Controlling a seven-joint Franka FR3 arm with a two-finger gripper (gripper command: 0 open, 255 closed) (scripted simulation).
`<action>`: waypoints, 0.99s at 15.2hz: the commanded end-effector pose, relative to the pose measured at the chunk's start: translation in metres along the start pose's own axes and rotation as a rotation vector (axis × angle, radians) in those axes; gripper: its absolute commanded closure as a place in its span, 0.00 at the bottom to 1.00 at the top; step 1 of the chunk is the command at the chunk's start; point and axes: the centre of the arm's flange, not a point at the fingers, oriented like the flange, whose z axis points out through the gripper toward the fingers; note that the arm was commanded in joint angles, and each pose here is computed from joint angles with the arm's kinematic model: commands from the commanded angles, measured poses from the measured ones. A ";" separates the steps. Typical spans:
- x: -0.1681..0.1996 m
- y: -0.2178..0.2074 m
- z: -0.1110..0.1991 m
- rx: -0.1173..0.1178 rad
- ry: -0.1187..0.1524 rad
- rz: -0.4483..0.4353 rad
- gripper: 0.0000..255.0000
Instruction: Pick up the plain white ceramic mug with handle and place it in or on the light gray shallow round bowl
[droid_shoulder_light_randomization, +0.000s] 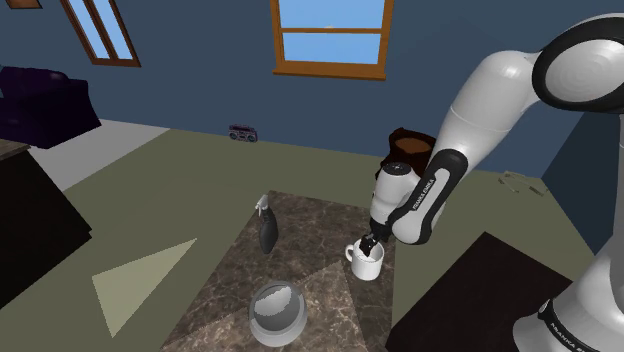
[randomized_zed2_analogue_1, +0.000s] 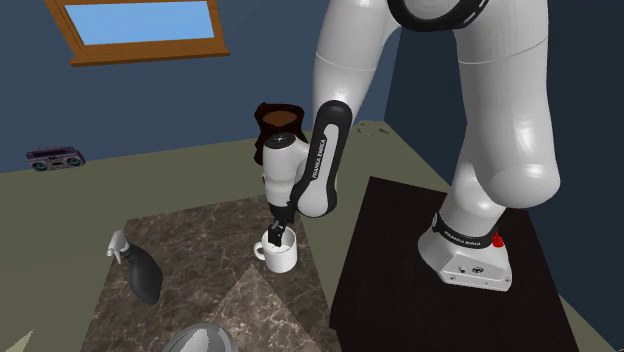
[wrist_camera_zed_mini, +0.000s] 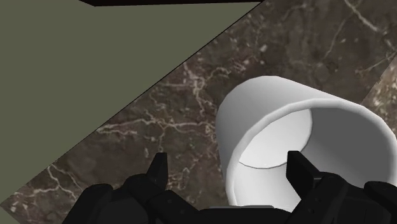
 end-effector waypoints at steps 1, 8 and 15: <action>0.000 0.000 0.000 0.000 0.000 0.000 0.00; 0.000 0.000 0.000 0.000 0.000 0.000 1.00; 0.001 0.000 -0.016 0.000 0.000 0.000 1.00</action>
